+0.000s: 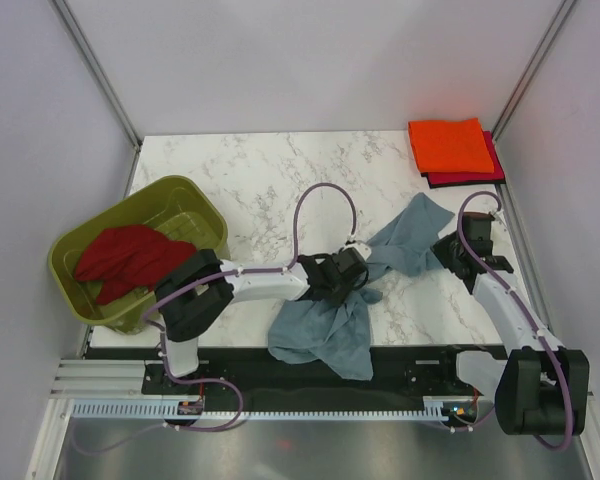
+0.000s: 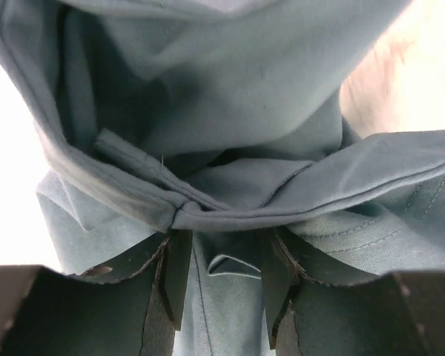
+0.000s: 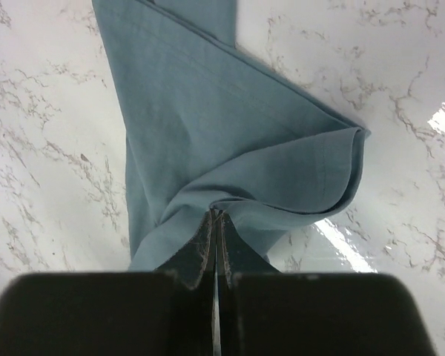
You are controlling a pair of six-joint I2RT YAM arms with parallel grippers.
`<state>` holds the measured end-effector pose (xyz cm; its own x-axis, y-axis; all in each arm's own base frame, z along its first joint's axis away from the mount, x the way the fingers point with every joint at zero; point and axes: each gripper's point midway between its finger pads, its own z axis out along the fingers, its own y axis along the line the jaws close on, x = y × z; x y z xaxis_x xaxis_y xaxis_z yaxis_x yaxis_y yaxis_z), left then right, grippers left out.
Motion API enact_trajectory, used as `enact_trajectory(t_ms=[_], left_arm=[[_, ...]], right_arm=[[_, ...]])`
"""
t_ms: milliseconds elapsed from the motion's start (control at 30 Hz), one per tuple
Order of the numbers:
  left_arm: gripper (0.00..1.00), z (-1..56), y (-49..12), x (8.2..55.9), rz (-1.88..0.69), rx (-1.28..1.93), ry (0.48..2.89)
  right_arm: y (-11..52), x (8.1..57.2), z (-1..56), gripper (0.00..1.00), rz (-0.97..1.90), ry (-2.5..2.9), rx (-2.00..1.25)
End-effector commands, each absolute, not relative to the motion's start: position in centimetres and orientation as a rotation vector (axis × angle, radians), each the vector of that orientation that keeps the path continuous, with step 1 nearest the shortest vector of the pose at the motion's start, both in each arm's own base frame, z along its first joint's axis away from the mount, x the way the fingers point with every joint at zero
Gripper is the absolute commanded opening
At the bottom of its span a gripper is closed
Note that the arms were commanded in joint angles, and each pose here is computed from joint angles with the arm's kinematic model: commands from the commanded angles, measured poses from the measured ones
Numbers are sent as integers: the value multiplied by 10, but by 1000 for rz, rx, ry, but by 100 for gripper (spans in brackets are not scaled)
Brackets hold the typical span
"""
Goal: Fold and stack the t-shirts
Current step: Flatten the tshirt out
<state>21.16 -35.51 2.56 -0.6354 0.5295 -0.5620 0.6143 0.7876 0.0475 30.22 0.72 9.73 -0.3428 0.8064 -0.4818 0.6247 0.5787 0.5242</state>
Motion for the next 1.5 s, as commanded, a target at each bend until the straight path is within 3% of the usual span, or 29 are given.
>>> enact_trajectory(t_ms=[0,200,400,633,967,1233,1333,1467], left_arm=[[48,23,-364,255,-217,872,2372],[48,69,-370,303,-305,851,2336],[49,143,-385,245,-681,989,2252],[42,114,-373,208,-684,1033,2339],[28,77,-364,233,-482,933,2395],[25,57,-404,177,-617,1116,2406],[25,71,-404,170,-636,1111,2376],[39,103,-388,191,-497,1077,2313]], right_arm=[[0,319,96,0,328,1988,1188],[-2,331,79,0,277,2072,1152],[10,341,86,2,326,2159,977],[21,340,91,1,403,2178,940],[29,343,105,0,468,2161,914],[28,343,108,0,466,2165,907],[27,344,110,0,464,2162,901],[30,346,113,0,484,2165,883]])
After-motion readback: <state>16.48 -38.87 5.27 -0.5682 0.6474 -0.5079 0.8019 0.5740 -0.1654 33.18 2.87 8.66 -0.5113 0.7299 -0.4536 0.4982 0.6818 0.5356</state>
